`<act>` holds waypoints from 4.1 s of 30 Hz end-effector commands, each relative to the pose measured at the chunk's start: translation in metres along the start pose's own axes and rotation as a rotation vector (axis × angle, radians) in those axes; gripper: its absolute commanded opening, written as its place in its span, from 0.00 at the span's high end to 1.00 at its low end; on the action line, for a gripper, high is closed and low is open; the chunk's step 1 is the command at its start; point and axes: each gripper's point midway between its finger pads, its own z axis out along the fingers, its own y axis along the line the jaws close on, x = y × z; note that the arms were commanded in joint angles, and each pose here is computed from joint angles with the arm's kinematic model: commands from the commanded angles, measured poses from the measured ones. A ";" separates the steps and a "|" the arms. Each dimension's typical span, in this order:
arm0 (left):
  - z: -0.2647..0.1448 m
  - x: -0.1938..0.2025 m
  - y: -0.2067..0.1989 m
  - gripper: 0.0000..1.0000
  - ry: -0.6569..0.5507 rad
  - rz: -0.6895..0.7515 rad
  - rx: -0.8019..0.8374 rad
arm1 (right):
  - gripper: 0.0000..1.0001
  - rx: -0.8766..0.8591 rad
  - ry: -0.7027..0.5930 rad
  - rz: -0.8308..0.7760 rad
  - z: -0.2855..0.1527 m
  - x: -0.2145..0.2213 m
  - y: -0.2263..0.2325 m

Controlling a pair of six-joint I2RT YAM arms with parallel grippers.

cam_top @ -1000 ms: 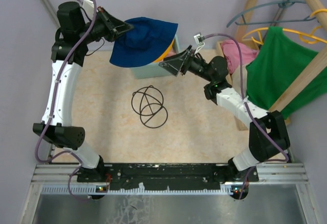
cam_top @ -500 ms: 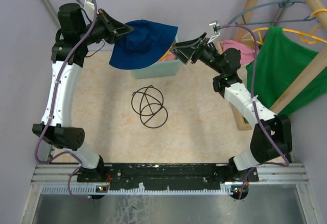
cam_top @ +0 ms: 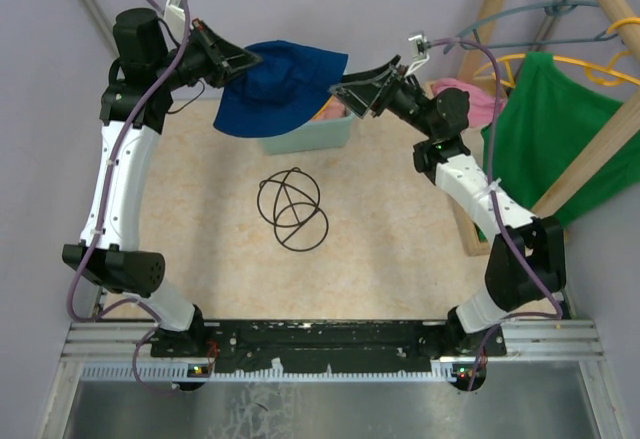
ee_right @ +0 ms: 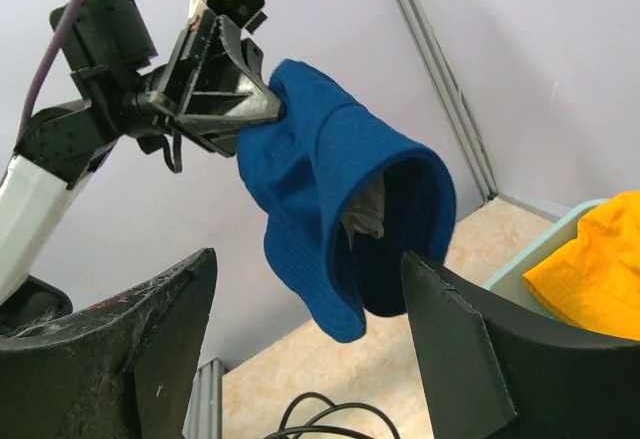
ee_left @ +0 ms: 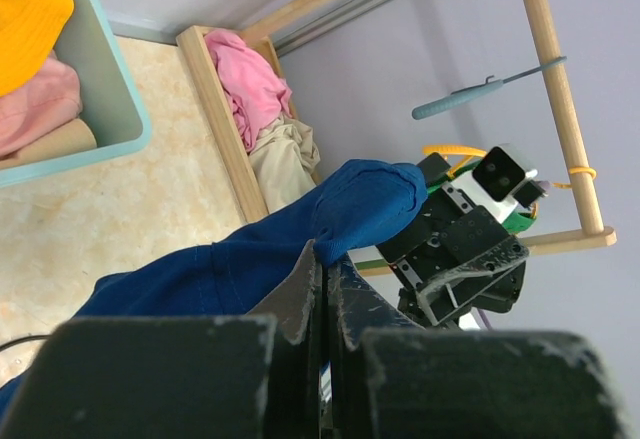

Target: Stack the hats

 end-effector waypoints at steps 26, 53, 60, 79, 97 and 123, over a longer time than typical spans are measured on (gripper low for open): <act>0.010 -0.012 -0.006 1.00 -0.049 0.023 0.068 | 0.44 -0.130 0.062 0.145 0.042 0.058 0.045; -0.032 0.023 0.094 1.00 -0.101 0.346 -0.156 | 1.00 0.016 0.264 0.654 0.014 0.137 0.026; -0.033 0.041 0.091 1.00 -0.050 0.313 -0.131 | 1.00 0.032 0.323 0.642 -0.002 0.148 0.036; -0.036 0.103 0.091 1.00 0.115 0.214 -0.124 | 1.00 0.102 0.426 0.653 -0.054 0.172 0.070; -0.063 0.134 0.124 0.66 0.124 0.228 -0.246 | 1.00 0.257 0.595 0.701 -0.120 0.254 0.062; -0.085 0.122 0.214 0.39 0.109 0.183 -0.370 | 1.00 0.147 0.412 0.829 -0.098 0.185 0.042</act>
